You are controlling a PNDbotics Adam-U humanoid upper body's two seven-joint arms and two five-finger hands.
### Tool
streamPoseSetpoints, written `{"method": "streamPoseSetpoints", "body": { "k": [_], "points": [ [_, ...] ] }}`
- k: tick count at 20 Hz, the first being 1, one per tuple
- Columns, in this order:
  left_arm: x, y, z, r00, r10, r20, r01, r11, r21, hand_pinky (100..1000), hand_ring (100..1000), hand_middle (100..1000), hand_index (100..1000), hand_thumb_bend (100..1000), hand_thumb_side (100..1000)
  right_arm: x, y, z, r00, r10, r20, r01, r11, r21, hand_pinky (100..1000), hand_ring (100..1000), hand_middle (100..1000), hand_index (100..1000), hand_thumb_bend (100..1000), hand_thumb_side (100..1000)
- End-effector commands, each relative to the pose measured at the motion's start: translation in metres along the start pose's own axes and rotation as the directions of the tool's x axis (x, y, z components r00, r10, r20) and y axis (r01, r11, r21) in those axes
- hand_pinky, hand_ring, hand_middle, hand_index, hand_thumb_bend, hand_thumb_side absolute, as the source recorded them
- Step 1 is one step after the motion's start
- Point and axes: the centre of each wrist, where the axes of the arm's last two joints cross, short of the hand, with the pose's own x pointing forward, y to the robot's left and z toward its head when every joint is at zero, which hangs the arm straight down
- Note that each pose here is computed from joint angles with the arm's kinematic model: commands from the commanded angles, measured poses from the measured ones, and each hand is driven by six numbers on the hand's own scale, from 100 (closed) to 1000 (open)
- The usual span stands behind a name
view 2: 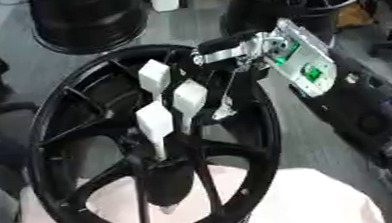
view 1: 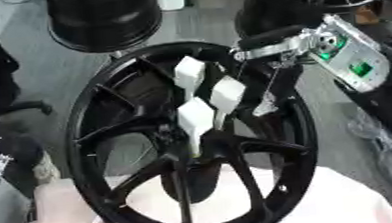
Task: Pull the pin out of the wheel hub.
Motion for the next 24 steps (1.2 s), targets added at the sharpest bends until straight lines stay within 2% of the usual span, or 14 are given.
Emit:
{"method": "streamPoseSetpoints", "body": {
  "k": [1, 6, 10, 13, 20, 24],
  "points": [
    [0.007, 0.006, -0.001, 1.0, -0.022, 0.02, 0.022, 1.0, 0.005, 660, 727, 712, 799, 527, 716, 0.0, -0.011, 0.009, 0.998, 0.058, 0.018, -0.058, 0.998, 0.032, 798, 833, 732, 757, 395, 195],
    [0.007, 0.006, -0.002, 1.0, -0.022, 0.02, 0.021, 1.0, 0.003, 661, 727, 712, 799, 527, 716, 0.003, -0.018, 0.013, 0.999, 0.044, 0.025, -0.044, 0.999, 0.002, 786, 813, 702, 711, 337, 193],
    [0.007, 0.006, -0.002, 1.0, -0.022, 0.02, 0.022, 1.0, 0.003, 661, 727, 712, 799, 527, 716, 0.005, -0.024, 0.018, 1.0, 0.026, 0.018, -0.025, 0.999, -0.027, 774, 789, 652, 657, 177, 225],
    [0.007, 0.006, -0.002, 1.0, -0.021, 0.02, 0.021, 1.0, 0.003, 661, 727, 712, 799, 527, 716, 0.007, -0.027, 0.02, 1.0, 0.016, 0.014, -0.015, 0.999, -0.04, 769, 777, 625, 636, 127, 211],
    [0.007, 0.006, -0.002, 1.0, -0.021, 0.019, 0.021, 1.0, 0.002, 661, 727, 712, 799, 527, 716, 0.011, -0.036, 0.026, 1.0, 0.013, 0.018, -0.011, 0.997, -0.075, 766, 770, 616, 631, 138, 211],
    [0.006, 0.006, -0.001, 1.0, -0.022, 0.016, 0.022, 1.0, 0.003, 661, 727, 711, 799, 527, 716, 0.015, -0.049, 0.034, 0.999, 0.037, 0.015, -0.035, 0.993, -0.109, 767, 768, 613, 630, 140, 195]
  ]
}}
